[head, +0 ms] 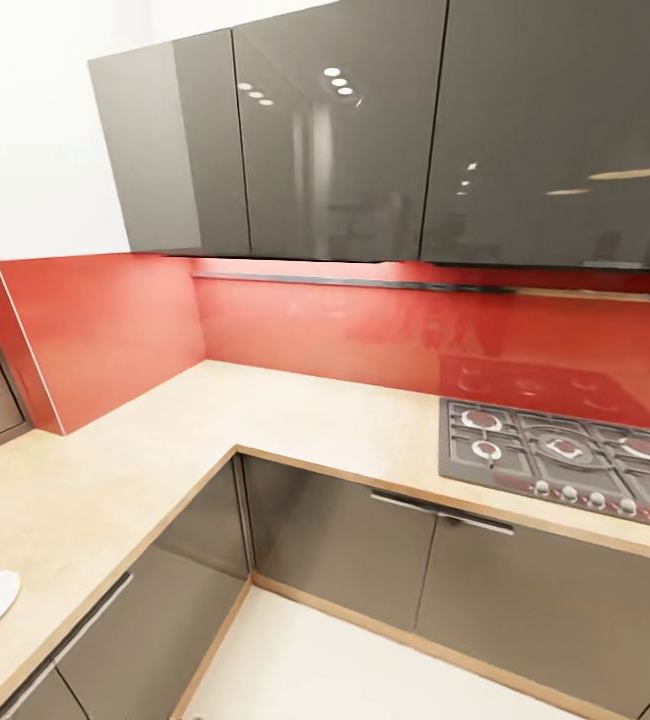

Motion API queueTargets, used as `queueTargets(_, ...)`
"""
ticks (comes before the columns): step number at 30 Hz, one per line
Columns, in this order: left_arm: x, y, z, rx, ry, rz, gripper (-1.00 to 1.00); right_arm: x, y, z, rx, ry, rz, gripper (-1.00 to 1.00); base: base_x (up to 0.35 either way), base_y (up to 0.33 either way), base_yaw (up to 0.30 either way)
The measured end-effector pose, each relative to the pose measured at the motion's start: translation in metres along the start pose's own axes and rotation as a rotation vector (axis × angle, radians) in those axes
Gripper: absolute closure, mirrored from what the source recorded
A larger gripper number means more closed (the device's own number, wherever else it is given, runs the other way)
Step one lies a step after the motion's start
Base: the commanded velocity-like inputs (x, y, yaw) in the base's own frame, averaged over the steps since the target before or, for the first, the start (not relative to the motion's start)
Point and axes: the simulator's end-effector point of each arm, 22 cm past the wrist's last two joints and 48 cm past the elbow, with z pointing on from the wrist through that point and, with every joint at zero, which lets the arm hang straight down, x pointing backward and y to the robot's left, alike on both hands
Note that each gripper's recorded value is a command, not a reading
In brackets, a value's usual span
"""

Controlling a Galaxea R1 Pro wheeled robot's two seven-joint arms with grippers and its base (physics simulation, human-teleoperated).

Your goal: Set up a coffee station on the kitchen countertop: keep the coffee maker on the countertop, move the bottle of coffee from the kitchen shelf to the counter next to the coffee maker, place a paper coffee filter on top of the coffee maker, put the saucer next to the coffee maker with the coffee cup on the saucer, and place the electric kettle next to the coffee maker.

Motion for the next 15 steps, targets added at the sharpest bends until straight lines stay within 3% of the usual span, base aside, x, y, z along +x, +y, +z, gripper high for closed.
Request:
queueTargets(5, 0.000, 0.004, 0.000, -0.012, 0.000, 0.002, -1.00, 0.000, 0.000, 0.000, 0.000, 0.001, 0.000, -1.00, 0.000, 0.000, 0.280)
queueTargets(10, 0.002, 0.026, -0.001, -0.107, 0.005, -0.036, -1.00, 0.000, 0.000, 0.000, 0.000, 0.001, -0.001, -1.00, 0.000, 0.000, 0.280)
queueTargets(15, 0.002, 0.029, -0.002, -0.125, 0.004, -0.038, -1.00, 0.000, 0.000, 0.000, 0.000, 0.000, -0.001, -1.00, 0.000, 0.000, 0.280)
